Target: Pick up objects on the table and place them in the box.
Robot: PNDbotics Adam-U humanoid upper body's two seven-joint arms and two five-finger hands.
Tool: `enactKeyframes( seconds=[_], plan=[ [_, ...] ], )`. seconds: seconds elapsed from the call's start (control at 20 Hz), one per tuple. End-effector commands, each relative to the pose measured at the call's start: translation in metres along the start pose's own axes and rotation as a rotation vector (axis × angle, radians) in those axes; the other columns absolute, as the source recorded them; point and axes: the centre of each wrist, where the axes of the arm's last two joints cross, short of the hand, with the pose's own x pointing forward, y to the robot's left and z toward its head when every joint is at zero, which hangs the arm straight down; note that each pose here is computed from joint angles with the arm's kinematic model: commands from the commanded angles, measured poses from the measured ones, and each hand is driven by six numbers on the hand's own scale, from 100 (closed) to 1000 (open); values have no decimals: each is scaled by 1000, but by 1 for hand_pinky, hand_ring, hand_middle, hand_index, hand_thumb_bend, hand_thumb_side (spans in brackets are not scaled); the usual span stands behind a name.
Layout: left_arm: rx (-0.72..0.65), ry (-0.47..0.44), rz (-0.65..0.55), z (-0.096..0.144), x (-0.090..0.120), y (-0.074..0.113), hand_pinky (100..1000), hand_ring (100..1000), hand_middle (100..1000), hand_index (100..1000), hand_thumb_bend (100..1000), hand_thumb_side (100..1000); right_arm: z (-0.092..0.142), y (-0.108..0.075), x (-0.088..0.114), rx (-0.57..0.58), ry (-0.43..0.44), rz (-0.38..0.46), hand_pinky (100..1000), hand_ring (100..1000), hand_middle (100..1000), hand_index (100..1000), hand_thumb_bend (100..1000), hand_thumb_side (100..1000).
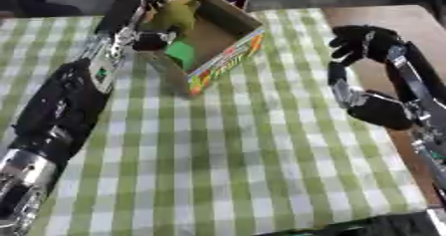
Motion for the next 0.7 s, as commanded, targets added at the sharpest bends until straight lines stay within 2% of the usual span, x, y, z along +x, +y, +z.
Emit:
enactKeyframes(
  seconds=[0.05,0.4,0.7],
  plan=[
    [71,-11,-8,-6,-2,22,736,823,833,955,864,677,-3,-6,2,-8,-16,10,582,655,675,855,100,389],
    [180,-81,88,1,-4,58,733,821,806,922,844,681,-1,-8,0,-12,-7,19,582,655,675,855,100,389],
    [270,-188,170,18,5,100,724,794,756,878,756,645,1,-9,-1,-19,0,28,582,655,674,855,100,389]
  ],
)
